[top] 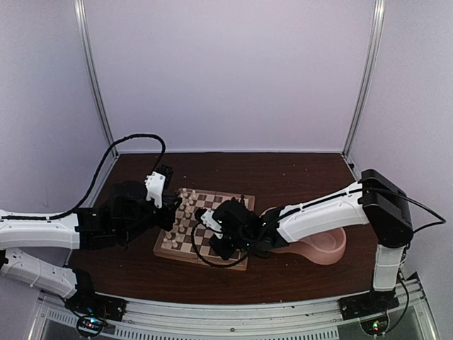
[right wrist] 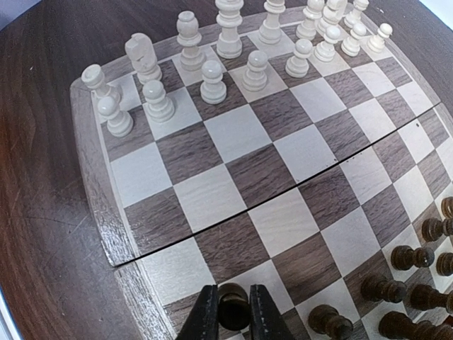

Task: Set up the chess pieces on the board
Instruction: Pick up the rook from the chessboard, then place the rook at h8.

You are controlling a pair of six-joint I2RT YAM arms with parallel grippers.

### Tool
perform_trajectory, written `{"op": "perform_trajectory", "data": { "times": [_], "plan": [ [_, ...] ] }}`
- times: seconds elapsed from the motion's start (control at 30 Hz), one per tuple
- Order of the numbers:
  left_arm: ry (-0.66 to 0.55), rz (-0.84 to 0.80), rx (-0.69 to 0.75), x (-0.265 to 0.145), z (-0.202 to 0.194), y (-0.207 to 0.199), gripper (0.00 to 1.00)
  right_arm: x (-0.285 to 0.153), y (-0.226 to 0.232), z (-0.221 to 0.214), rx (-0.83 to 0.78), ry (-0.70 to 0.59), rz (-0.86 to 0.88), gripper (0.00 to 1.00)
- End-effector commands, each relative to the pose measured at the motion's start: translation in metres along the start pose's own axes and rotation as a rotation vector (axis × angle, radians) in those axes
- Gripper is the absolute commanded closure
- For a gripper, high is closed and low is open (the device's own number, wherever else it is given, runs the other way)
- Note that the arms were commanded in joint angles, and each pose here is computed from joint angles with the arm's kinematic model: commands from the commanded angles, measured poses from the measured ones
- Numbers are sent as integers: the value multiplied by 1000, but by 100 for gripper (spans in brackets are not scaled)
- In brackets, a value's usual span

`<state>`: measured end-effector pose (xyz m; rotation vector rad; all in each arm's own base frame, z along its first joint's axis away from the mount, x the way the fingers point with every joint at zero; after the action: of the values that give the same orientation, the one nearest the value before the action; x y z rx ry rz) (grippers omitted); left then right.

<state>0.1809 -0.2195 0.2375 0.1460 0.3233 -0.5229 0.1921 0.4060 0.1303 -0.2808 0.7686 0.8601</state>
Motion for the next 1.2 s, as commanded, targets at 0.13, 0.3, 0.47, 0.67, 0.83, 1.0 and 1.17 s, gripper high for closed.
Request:
{"op": "perform_trajectory", "data": {
  "times": [0.13, 0.3, 0.47, 0.67, 0.83, 1.0, 1.17],
  "plan": [
    [-40, 21, -7, -5, 6, 5, 96, -24, 0, 5, 17, -54, 34, 89],
    [-47, -19, -2, -5, 6, 2, 96, -42, -1, -1, 28, -66, 73, 89],
    [-40, -65, 1, -1, 5, -5, 96, -55, -5, -9, 20, -51, 73, 89],
    [-43, -103, 11, 1, 5, -9, 96, -68, -11, -25, -2, -16, 54, 89],
    [-38, -118, 27, 4, 3, -11, 96, -68, -14, -36, -7, 3, 52, 89],
    [-24, -120, 35, 8, 1, -13, 96, -60, -14, -36, -21, 28, 38, 89],
    [-17, -131, 42, 10, 2, -15, 96, -54, -13, -35, -32, 41, 25, 89]
  ]
}}
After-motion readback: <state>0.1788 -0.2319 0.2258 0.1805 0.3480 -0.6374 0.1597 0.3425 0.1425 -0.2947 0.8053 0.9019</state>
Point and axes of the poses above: each gripper's point midway between its finger pads, its own x axis out along the fingers, its own y axis along the line the jaws close on, z = x × y, the point moved 9 cm from there along -x, back along the fingers, and after that the axes turned 6 degrees about x, right-handed, at the moved point
